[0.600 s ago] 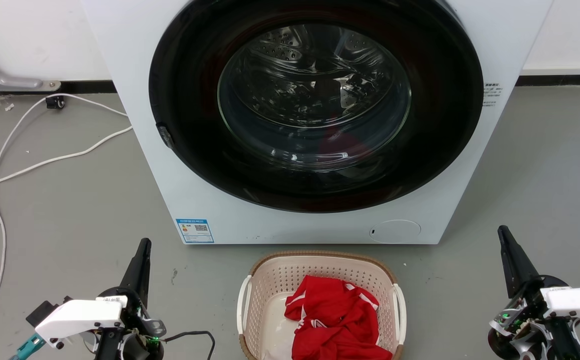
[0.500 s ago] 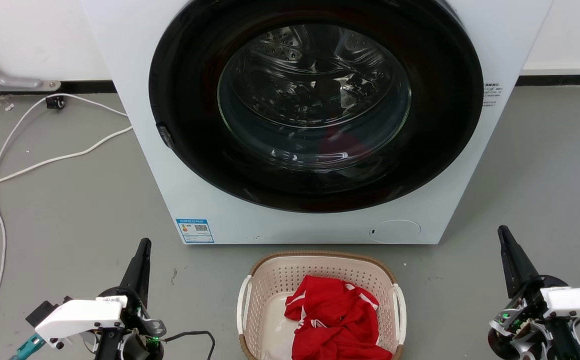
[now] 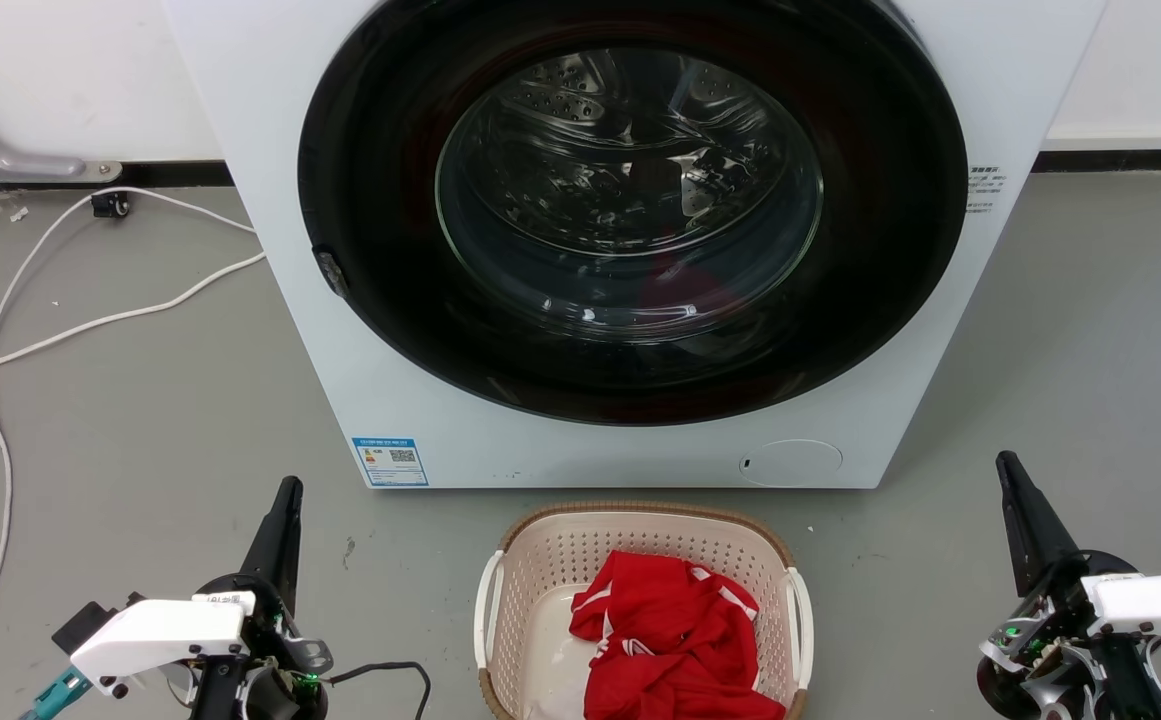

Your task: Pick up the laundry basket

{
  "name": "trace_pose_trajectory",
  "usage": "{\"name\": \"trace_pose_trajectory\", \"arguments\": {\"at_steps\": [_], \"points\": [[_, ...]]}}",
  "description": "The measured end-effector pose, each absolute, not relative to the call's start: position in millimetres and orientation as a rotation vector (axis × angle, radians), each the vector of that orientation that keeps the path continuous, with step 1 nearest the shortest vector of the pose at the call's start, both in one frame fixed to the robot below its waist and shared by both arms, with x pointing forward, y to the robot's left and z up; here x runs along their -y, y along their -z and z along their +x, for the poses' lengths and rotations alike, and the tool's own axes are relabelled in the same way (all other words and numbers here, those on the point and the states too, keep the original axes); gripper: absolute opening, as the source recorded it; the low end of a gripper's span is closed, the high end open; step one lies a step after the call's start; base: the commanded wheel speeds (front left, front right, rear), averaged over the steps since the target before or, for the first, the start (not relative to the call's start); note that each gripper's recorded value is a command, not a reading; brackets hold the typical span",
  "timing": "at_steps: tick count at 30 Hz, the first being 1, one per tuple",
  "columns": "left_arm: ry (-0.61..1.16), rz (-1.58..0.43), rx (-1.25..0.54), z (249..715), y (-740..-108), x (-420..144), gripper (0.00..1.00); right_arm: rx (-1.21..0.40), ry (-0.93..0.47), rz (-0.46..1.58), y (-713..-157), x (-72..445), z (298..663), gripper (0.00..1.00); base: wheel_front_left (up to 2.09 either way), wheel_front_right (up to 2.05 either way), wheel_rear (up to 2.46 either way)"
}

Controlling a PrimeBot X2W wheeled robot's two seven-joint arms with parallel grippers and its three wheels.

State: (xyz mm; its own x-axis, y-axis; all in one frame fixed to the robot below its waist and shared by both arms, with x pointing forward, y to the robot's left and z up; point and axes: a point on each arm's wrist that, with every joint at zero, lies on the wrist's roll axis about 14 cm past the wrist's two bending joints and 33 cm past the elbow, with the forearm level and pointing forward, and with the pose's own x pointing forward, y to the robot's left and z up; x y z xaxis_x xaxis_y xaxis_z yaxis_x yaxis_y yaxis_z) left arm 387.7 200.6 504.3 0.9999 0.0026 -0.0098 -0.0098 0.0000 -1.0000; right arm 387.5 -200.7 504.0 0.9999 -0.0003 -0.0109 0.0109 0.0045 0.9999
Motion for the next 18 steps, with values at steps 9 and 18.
{"name": "trace_pose_trajectory", "arguments": {"at_steps": [9,18], "points": [[-0.02,-1.571,-0.02,385.8,-499.0,-199.8,1.0,-0.02,0.021,1.568,-498.9,200.5,385.5,1.0,0.0,0.0,0.0],[-0.05,-1.569,-0.06,378.2,-483.7,-189.8,1.0,-0.046,0.067,1.558,-483.0,198.4,376.2,1.0,0.0,0.0,0.0]]}}
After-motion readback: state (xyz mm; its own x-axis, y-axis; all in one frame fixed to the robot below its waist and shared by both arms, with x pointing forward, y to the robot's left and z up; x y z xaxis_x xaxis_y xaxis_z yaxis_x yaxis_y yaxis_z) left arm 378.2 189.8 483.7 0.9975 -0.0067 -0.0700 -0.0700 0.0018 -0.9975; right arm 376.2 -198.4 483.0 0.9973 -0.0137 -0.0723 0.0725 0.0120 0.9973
